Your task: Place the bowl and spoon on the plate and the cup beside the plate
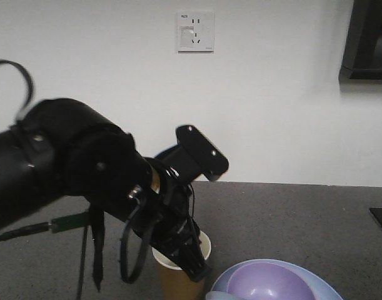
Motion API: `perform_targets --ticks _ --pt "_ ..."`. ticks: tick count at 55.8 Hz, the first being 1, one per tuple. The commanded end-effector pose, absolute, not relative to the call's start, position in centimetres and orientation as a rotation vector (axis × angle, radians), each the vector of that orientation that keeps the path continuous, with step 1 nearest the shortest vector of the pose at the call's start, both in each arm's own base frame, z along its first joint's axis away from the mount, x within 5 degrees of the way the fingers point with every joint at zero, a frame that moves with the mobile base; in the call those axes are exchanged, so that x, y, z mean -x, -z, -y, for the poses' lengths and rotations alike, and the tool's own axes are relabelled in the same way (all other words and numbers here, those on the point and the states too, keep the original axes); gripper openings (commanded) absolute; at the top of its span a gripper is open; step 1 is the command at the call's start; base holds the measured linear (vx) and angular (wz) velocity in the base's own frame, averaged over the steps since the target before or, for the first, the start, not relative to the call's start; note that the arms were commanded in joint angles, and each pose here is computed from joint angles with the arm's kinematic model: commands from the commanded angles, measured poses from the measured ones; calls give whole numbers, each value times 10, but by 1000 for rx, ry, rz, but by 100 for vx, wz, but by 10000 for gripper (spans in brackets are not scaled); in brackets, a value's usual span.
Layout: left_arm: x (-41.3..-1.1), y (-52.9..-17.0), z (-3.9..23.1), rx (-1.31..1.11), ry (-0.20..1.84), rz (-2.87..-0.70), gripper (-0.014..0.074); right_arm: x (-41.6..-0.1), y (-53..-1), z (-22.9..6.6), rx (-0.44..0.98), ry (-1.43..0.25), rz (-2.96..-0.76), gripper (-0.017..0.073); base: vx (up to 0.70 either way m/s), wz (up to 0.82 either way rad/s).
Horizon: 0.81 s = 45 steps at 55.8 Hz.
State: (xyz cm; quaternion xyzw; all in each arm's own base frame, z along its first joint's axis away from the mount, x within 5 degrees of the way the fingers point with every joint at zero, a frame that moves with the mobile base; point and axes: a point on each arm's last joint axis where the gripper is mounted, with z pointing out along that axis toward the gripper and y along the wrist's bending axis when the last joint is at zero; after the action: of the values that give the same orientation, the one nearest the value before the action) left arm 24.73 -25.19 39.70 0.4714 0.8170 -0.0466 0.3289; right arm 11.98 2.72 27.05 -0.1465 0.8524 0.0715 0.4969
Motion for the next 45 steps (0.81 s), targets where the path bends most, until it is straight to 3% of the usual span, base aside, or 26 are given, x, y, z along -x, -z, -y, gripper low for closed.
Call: perform_targets --ticks 1,4,10,14,34,45 --pt "-224 -454 229 -1121 192 -1936 109 -124 -284 -25 322 -149 -1986 -8 0 0" --pt "-211 -471 217 -1104 226 -1862 -12 -124 -284 -25 320 -151 -1986 -8 0 0" --pt "-184 -492 195 -1028 339 -1719 -7 -123 -283 -26 328 -160 -1999 -8 0 0" --pt "-167 -487 178 -995 361 -1667 -5 -122 -282 -27 335 -167 -2012 -8 0 0" --pt "-111 -361 109 -833 404 -1725 -4 -120 -282 -27 346 -167 -2007 -8 0 0" --pt "-84 -321 82 -709 510 -1738 -4 -102 -299 -27 404 -118 -1841 -8 0 0"
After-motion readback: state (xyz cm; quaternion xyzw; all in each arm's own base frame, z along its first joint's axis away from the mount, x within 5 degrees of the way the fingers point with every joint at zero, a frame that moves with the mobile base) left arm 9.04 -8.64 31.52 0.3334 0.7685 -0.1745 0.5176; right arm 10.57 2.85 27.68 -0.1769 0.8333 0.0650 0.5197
